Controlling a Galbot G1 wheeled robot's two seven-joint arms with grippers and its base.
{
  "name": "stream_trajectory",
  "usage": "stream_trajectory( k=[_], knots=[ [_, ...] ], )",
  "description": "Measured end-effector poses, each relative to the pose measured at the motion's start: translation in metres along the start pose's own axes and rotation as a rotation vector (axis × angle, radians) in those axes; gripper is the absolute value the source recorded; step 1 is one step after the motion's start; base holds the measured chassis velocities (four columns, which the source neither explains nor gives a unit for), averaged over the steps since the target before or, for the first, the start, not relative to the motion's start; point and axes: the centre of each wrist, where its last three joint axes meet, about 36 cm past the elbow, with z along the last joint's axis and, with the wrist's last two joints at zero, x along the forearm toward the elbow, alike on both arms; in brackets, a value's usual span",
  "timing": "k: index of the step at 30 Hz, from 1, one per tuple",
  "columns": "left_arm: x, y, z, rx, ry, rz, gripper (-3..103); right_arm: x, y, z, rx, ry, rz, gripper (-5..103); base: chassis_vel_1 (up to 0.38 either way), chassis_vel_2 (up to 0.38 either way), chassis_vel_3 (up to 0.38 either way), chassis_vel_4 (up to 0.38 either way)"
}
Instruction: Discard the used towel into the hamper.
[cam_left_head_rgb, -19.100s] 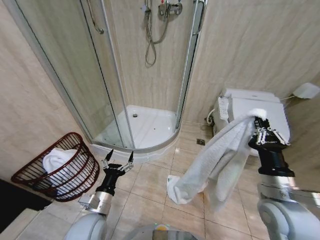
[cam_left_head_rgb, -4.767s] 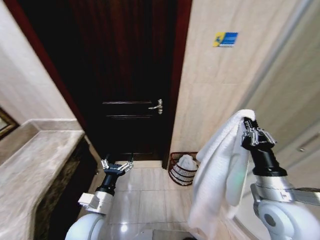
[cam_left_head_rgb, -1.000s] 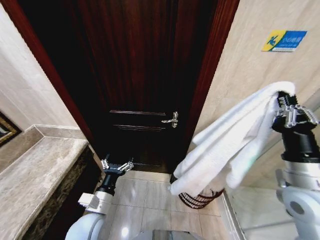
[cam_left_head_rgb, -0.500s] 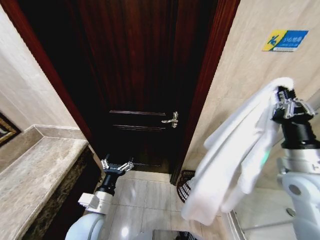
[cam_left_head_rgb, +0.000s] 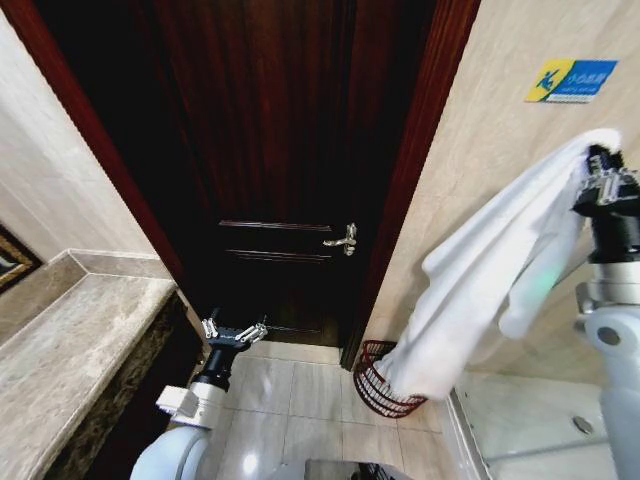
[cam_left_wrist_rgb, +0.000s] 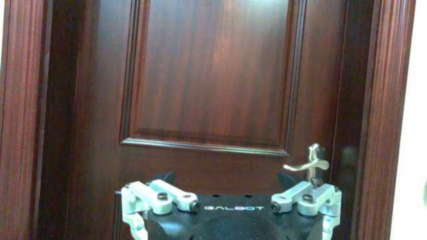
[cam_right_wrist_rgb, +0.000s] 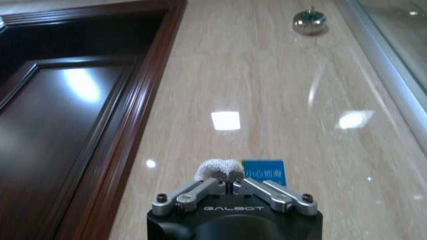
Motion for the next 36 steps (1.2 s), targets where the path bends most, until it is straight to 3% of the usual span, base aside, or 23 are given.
stream_trajectory(
  k=[19, 30, 36],
  knots=[
    [0.0, 0.0, 0.0, 0.0, 0.0, 0.0, 99, 0.055, 0.012, 0.056, -0.043, 0.107, 0.044, 1, 0.0, 0.0, 0.0, 0.0],
    [0.0, 0.0, 0.0, 0.0, 0.0, 0.0, 99, 0.062, 0.001, 0.095, -0.042, 0.161, 0.075, 1, 0.0, 0.0, 0.0, 0.0],
    [0.0, 0.0, 0.0, 0.0, 0.0, 0.0, 99, 0.073, 0.009, 0.118, -0.058, 0.2, 0.091, 1, 0.0, 0.0, 0.0, 0.0]
  ],
)
